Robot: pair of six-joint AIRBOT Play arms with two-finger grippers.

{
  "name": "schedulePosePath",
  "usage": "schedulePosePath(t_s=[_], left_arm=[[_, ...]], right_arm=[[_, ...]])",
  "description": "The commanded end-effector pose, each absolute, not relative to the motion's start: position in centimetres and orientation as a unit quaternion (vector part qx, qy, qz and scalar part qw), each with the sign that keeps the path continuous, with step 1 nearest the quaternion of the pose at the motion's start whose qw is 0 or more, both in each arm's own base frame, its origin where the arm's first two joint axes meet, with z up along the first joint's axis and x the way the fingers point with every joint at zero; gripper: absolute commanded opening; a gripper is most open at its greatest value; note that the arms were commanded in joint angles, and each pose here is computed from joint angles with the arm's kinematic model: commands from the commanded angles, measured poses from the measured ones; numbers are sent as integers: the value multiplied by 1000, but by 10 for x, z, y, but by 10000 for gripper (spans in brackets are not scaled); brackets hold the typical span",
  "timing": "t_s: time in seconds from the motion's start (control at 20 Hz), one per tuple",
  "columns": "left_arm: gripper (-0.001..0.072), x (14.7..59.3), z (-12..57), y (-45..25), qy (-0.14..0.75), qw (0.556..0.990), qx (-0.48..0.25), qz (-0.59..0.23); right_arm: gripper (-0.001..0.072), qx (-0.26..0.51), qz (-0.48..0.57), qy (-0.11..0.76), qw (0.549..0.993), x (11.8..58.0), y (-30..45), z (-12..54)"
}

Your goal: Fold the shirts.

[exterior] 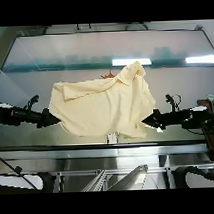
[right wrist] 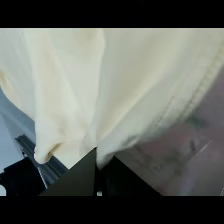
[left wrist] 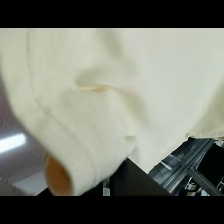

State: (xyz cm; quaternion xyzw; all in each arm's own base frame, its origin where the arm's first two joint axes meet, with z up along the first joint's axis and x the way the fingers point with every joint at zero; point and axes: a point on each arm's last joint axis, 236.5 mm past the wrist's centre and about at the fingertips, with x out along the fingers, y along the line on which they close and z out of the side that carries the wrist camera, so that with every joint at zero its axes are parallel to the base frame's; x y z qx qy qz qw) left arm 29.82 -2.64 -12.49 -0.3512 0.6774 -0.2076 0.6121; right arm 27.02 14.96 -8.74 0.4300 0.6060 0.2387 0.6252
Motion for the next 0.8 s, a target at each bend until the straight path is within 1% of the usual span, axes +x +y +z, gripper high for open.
schedulePosePath(t_s=[0.0, 0.1, 0.2, 0.25, 0.35, 0.45, 0.55, 0.6, 0.7, 0.75], left_arm=[[15, 297, -95, -21, 663, 624, -350, -221], [14, 297, -53, -19, 634, 642, -358, -240], [15, 299, -7, -19, 591, 672, -363, -258], [15, 300, 15, -19, 566, 690, -366, -265], [22, 308, 84, -32, 476, 724, -389, -312], [21, 304, 181, -54, 334, 752, -392, -411], [22, 274, 277, -66, 203, 771, -346, -494], [22, 260, 310, -68, 161, 785, -314, -509], [23, 238, 360, -70, 108, 816, -269, -501], [23, 226, 381, -75, 87, 824, -251, -500]], right_arm=[[23, 428, 289, 606, 605, 258, 160, -68], [23, 428, 322, 580, 614, 261, 159, -41], [22, 425, 354, 531, 642, 273, 149, 5], [22, 414, 374, 499, 664, 278, 144, 35], [22, 392, 413, 415, 709, 285, 132, 111], [23, 358, 464, 295, 755, 277, 123, 211], [22, 277, 472, 134, 826, 257, 110, 321], [23, 228, 445, 62, 864, 246, 104, 368], [23, 124, 368, -48, 920, 224, 103, 439], [22, 75, 349, -86, 930, 212, 112, 464]])
